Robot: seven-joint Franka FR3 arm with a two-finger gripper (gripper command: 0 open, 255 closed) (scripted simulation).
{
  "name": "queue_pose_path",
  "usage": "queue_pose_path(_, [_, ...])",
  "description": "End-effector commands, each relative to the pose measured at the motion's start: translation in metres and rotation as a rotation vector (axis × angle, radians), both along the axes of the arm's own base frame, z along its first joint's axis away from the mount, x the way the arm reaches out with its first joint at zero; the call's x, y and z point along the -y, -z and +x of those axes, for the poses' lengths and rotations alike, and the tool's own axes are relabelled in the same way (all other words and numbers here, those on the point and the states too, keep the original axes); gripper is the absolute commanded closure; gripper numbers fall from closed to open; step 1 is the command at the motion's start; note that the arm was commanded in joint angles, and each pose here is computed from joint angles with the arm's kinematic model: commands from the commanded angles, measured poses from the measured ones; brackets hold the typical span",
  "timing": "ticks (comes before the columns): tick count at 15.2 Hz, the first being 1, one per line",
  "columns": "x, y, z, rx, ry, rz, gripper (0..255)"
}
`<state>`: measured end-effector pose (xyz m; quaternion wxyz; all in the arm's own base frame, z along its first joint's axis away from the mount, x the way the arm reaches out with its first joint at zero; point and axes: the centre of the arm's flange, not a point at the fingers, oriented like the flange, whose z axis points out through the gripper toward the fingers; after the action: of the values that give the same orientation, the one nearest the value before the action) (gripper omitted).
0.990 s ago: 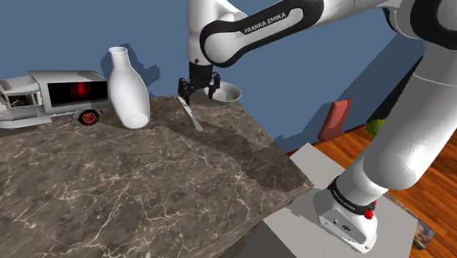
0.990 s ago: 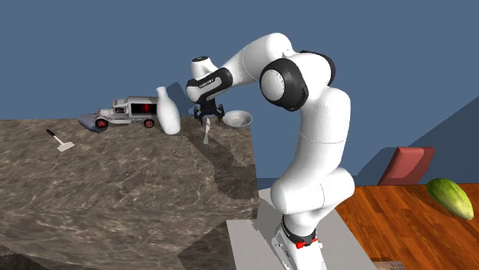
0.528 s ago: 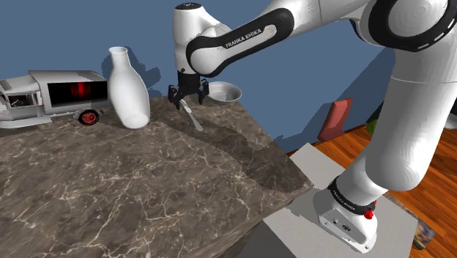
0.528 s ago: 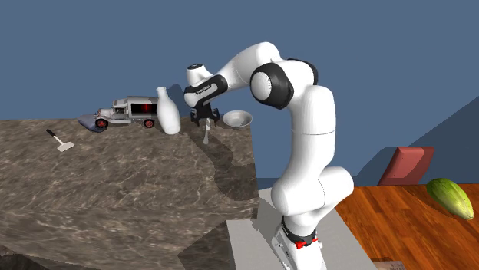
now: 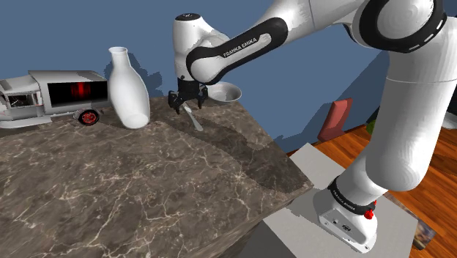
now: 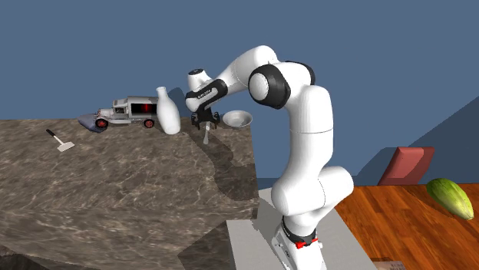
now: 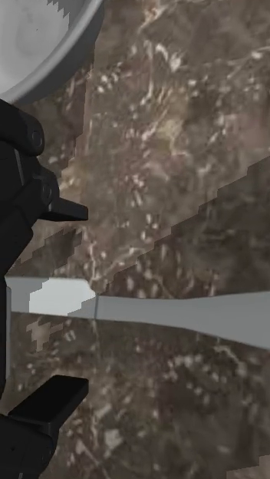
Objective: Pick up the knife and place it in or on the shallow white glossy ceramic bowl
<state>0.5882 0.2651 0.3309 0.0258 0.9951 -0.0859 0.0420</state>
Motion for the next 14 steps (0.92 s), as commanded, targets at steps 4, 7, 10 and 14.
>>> queue_pose_path(4, [0.0, 0.0002, 0.0001, 0.0, 0.0, 0.0, 255])
queue_pose_path(7, [0.0001, 0.0012, 0.0028, 0.0, 0.0, 0.0, 255])
queue_pose_path(10, [-0.0016, -0.0014, 0.0042, 0.0, 0.0, 0.0, 255])
queue_pose_path(14, [0.0, -0.0051, 0.0001, 0.0, 0.0, 0.0, 255])
